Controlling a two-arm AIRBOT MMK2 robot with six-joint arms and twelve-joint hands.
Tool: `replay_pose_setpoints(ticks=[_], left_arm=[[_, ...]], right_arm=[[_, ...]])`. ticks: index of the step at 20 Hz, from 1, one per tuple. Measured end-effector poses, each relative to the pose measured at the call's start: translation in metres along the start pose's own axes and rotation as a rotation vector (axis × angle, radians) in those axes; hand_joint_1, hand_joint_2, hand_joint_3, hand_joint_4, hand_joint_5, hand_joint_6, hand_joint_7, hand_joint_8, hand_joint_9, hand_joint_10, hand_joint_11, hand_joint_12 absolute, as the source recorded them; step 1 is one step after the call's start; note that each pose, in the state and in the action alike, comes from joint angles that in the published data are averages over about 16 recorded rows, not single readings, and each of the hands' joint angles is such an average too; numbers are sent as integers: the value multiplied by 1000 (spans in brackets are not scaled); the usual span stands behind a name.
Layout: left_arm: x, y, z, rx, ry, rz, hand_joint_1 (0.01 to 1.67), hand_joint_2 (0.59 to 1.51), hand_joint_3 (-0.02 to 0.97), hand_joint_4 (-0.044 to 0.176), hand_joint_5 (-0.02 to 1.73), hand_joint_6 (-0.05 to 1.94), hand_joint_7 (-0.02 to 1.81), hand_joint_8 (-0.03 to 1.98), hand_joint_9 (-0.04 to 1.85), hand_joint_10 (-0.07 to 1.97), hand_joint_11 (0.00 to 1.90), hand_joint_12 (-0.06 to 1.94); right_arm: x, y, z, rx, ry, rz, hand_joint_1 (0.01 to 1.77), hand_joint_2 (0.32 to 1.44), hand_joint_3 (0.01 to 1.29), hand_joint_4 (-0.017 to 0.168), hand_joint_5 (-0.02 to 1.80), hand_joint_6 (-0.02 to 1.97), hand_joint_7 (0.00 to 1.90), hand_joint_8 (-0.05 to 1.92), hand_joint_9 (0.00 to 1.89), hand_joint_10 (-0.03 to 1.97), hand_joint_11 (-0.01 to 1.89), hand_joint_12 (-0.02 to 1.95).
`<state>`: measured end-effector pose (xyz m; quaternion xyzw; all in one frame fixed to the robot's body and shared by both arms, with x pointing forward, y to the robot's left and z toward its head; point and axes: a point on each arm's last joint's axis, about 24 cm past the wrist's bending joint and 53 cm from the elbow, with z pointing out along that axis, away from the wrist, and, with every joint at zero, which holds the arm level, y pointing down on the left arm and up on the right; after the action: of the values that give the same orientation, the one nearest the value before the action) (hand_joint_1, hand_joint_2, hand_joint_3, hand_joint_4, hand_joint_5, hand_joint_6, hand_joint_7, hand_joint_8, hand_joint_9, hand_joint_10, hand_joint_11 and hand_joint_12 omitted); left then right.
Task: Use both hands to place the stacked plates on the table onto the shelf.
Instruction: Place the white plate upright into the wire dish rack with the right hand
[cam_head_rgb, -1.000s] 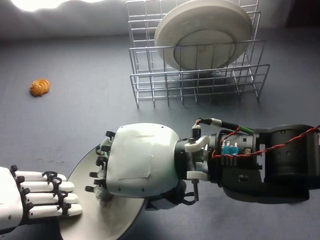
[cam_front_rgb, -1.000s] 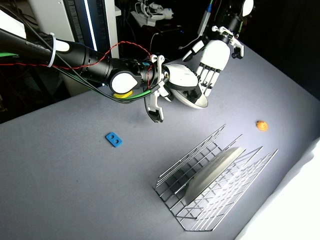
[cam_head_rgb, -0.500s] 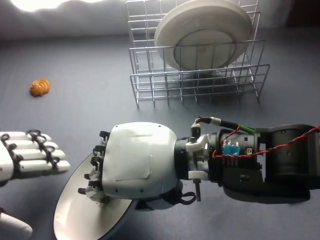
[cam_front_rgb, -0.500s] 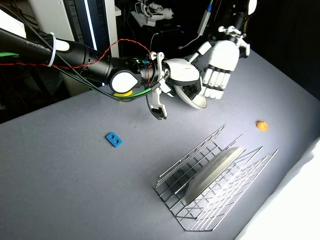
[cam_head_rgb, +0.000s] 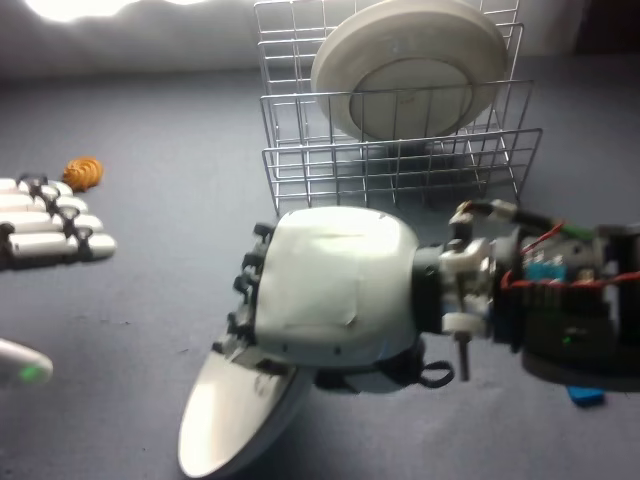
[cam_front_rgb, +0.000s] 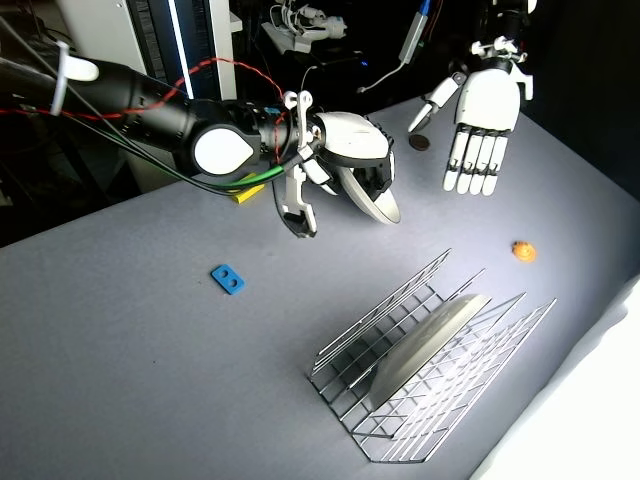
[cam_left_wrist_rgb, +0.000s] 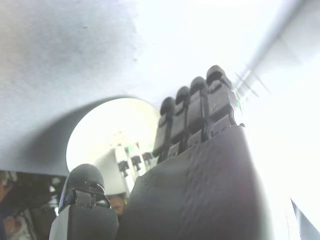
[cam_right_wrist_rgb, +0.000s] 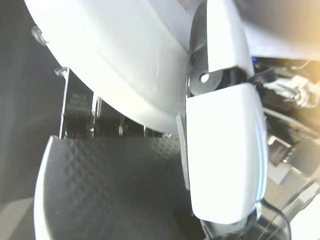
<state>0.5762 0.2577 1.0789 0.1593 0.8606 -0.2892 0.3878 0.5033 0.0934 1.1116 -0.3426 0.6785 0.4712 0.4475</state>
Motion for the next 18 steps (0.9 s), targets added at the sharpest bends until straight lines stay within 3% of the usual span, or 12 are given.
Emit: replay_pose_setpoints(ticks=[9,18], left_arm=[[-35,-12,-7,76,-77,45,15,1121,5,6,59,20,46,17,17,16,16,8],[-41,-31,-16,185,-68,139,14,1122,5,7,33,19,27,17,16,16,16,8]], right_arm=[[-47,-7,-46,82,-42,20,1233,1015,15,10,937,959,1083,838,1265,183,915,1040],[-95,-16,-78,112,-116,188,1227,1021,15,13,963,903,1110,772,1302,98,885,1024]])
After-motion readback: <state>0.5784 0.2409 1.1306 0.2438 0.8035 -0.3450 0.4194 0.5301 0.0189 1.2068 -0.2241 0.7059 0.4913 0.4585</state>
